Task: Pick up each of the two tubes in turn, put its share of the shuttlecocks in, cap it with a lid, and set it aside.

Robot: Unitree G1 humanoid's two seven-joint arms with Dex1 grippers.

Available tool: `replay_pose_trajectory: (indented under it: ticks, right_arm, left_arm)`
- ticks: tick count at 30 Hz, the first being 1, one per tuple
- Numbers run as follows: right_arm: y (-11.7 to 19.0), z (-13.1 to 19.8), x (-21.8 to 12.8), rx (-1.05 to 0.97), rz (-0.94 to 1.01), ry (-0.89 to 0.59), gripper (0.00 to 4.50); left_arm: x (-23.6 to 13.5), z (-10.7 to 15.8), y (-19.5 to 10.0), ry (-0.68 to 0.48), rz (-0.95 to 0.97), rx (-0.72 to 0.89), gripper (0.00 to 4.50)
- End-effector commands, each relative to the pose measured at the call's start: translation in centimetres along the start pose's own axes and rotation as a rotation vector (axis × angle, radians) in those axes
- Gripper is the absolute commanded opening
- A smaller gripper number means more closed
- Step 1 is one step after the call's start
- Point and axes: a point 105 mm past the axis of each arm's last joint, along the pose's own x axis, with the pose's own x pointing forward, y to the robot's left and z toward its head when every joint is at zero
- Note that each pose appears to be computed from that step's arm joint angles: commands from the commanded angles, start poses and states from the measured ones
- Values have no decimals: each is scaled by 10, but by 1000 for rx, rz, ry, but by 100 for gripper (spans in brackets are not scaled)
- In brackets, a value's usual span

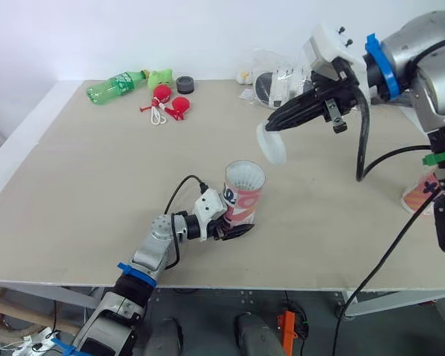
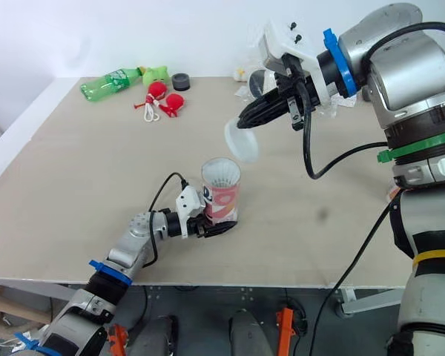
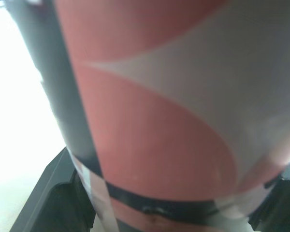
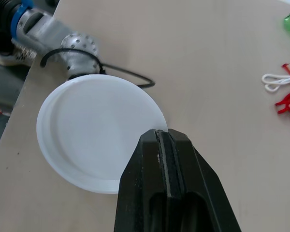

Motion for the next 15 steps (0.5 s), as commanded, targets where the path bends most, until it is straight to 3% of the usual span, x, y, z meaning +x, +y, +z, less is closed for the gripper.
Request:
replay_pose_trajectory:
  ticks: [1, 15]
  right_arm:
    - [4, 11, 3, -53, 59, 24, 5]
    - [3, 33, 46, -146, 174, 55, 5]
  left_arm:
    - [-4, -13, 2, 51, 3, 0, 315]
    - [-2, -19, 0, 70, -1, -15, 315]
